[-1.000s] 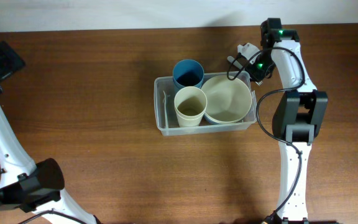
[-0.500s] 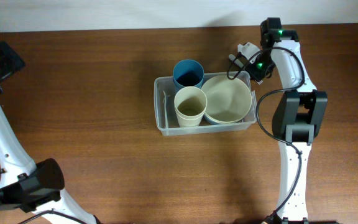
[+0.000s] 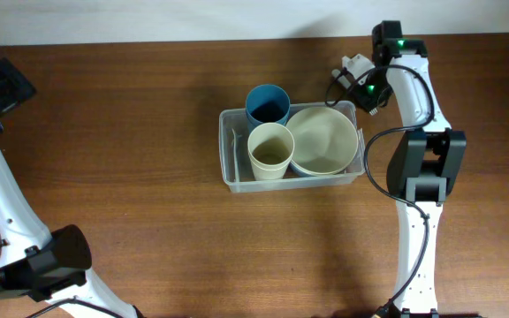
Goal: Pack container
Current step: 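Lift the fork upward with the right gripper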
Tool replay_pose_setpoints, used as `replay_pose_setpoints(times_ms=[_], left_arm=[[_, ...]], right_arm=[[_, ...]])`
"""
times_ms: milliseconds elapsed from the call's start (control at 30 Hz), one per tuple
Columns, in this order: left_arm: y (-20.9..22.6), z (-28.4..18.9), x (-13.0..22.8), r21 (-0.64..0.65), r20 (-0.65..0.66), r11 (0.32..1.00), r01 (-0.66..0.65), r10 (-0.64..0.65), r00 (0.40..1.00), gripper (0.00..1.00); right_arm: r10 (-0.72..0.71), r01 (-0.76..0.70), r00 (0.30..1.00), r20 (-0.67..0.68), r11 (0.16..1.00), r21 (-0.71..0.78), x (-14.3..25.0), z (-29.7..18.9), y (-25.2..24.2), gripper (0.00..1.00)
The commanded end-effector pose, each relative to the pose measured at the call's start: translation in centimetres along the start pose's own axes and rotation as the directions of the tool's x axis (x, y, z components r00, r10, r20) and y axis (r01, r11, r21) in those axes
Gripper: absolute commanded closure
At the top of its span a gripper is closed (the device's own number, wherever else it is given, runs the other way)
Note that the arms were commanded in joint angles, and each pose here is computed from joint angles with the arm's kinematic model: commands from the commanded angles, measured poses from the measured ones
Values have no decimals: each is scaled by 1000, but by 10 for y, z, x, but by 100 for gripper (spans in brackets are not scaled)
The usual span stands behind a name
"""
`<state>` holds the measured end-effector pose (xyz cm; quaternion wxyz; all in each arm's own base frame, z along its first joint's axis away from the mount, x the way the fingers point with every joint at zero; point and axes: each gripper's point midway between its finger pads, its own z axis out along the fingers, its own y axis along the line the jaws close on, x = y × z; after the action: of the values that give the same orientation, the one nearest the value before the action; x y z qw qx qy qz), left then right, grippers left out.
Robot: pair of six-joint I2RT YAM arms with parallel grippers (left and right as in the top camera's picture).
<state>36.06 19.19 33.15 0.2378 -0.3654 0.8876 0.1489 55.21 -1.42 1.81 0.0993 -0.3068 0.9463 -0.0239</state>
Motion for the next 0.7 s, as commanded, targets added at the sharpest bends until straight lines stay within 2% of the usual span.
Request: replay_pose_setpoints(times_ms=[0,367,500,667], left_arm=[[1,7,1,-9,-18,1000,13,-13,1000,0],[1,7,1,-9,-18,1000,13,-13,1000,0],[1,7,1,-9,-18,1000,13,-13,1000,0],[1,7,1,-9,-18,1000,12,-12,1000,0]], right_arm=[[28,-29,999,40,999,43,-12,-21,-9,96],[110,-139,971,211,981,132,-45,-111,-29,96],[180,-241,924,337,959,148,-58,-167,-33,96],[277,-320,820,500,948,-1,-73,-240,-5,96]])
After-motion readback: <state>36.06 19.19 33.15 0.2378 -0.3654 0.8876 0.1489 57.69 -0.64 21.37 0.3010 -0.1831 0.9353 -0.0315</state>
